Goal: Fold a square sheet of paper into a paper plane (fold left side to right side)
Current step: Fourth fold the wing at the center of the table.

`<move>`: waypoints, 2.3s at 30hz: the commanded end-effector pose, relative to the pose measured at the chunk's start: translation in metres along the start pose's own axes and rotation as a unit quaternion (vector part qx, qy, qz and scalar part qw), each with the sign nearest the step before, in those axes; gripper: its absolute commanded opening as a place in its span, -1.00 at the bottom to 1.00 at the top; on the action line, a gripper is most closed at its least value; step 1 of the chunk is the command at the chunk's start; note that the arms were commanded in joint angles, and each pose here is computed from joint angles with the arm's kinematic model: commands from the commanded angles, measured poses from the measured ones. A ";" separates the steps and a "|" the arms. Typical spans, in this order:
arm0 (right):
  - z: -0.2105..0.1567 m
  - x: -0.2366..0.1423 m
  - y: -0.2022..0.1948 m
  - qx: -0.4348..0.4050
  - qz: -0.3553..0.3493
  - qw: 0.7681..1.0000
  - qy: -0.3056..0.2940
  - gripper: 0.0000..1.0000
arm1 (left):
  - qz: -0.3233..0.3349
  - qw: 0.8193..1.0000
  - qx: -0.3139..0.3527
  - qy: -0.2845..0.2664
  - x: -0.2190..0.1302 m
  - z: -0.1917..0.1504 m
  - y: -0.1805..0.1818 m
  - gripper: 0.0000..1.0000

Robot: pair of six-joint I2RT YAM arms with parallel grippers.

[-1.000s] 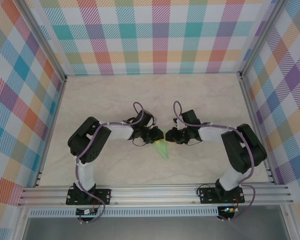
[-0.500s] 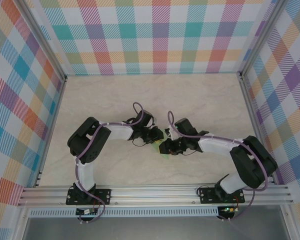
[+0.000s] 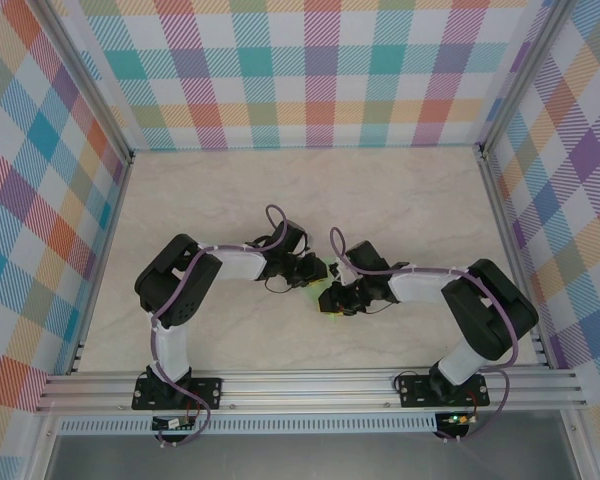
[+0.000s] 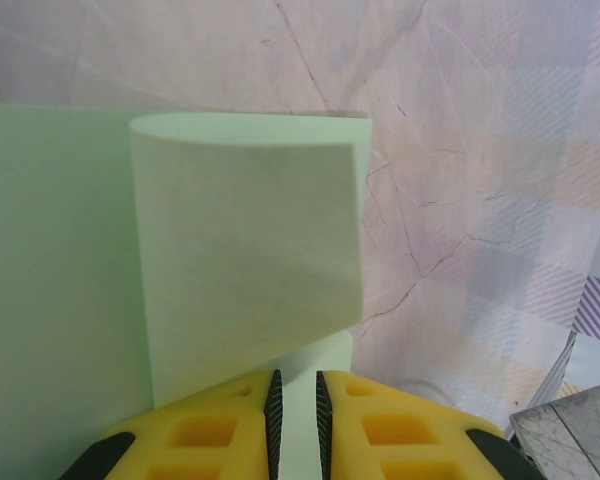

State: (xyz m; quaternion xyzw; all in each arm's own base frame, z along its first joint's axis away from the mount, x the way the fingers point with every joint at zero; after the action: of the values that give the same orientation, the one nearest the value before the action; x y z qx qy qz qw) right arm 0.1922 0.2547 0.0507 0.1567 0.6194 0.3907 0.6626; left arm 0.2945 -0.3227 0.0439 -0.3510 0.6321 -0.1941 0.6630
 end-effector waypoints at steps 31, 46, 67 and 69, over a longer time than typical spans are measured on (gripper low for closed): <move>-0.018 0.006 -0.003 0.008 0.029 1.000 0.007 -0.45 | 0.067 0.997 -0.027 0.016 0.005 -0.016 0.038 -0.61; 0.003 -0.022 0.012 -0.026 0.014 0.997 -0.070 -0.23 | 0.066 0.997 -0.026 0.017 0.005 -0.016 0.038 -0.61; 0.002 0.001 -0.010 0.002 0.004 0.999 -0.039 -0.22 | 0.066 0.997 -0.026 0.016 0.004 -0.016 0.038 -0.61; 0.001 0.002 -0.011 0.003 0.001 0.999 -0.035 -0.23 | 0.067 0.997 -0.026 0.017 0.004 -0.017 0.039 -0.61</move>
State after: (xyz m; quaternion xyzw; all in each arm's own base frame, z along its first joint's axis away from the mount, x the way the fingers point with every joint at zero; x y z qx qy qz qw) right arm 0.1976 0.2523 0.0480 0.1795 0.5884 0.3887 0.6859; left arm 0.2940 -0.3225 0.0435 -0.3507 0.6326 -0.1936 0.6629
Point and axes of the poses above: each hand's point on the last joint's axis, 136 mm out from that joint toward the fingers, its own x axis out along the fingers, its own y axis along the line the jaws close on, z = x × y, the point moved 3 cm from there along -x, back along the fingers, and after that the axes turned 10 degrees about -x, right-handed, at the moved point
